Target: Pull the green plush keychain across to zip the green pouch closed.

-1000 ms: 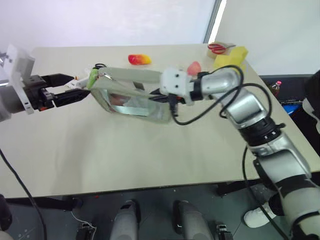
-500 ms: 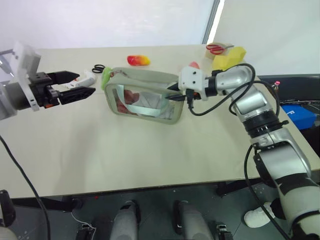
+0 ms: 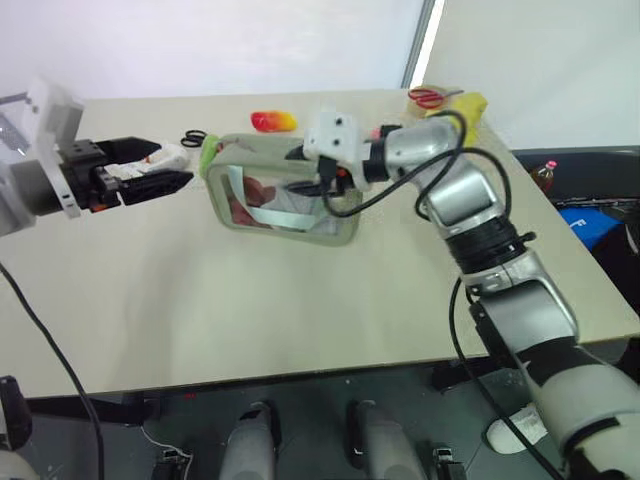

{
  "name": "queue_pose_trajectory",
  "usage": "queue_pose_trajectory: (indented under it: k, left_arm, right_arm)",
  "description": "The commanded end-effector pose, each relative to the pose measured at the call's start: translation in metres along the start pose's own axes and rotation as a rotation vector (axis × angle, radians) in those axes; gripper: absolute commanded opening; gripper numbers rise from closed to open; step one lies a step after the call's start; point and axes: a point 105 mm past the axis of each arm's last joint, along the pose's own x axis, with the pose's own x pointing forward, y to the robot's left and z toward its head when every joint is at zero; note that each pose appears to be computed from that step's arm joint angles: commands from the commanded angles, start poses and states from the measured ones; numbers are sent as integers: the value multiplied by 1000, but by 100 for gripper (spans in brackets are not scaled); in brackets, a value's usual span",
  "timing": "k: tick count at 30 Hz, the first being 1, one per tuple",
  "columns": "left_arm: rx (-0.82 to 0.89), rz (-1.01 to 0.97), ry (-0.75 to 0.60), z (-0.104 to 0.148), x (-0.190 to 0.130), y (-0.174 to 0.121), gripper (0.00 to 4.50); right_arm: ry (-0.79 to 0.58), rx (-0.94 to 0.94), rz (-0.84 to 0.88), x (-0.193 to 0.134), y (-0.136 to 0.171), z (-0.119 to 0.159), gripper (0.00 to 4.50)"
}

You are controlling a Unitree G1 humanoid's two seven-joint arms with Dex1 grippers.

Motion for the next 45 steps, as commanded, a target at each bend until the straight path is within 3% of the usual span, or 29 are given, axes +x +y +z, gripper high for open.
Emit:
queue_pose_trajectory:
  k: [1,13,21,24,27,32,36,45]
  left_arm:
    - [44,3,-24,13,-5,-4,450]
    - [40,17,-21,11,-10,-5,450]
    - [42,8,-25,12,-7,-6,450]
    - [43,8,-24,12,-7,-5,450]
    - [45,12,-24,13,-8,-5,450]
    - [45,24,-22,13,-12,-3,450]
    - [44,25,-23,13,-12,-4,450]
    - [48,24,-23,13,-11,-4,450]
  right_arm:
    - [19,-14,-50,0,-11,2,235]
    - [-65,21,-111,-2,-27,24,235]
    - [30,36,-78,9,-15,-4,235]
    - [41,39,-63,12,-13,-6,144]
    - [20,5,-25,13,-8,-1,7]
    - [-82,-89,-10,10,-6,21,2]
    - [-104,-113,1,11,-2,21,2]
    - [-22,-73,84,15,16,5,2]
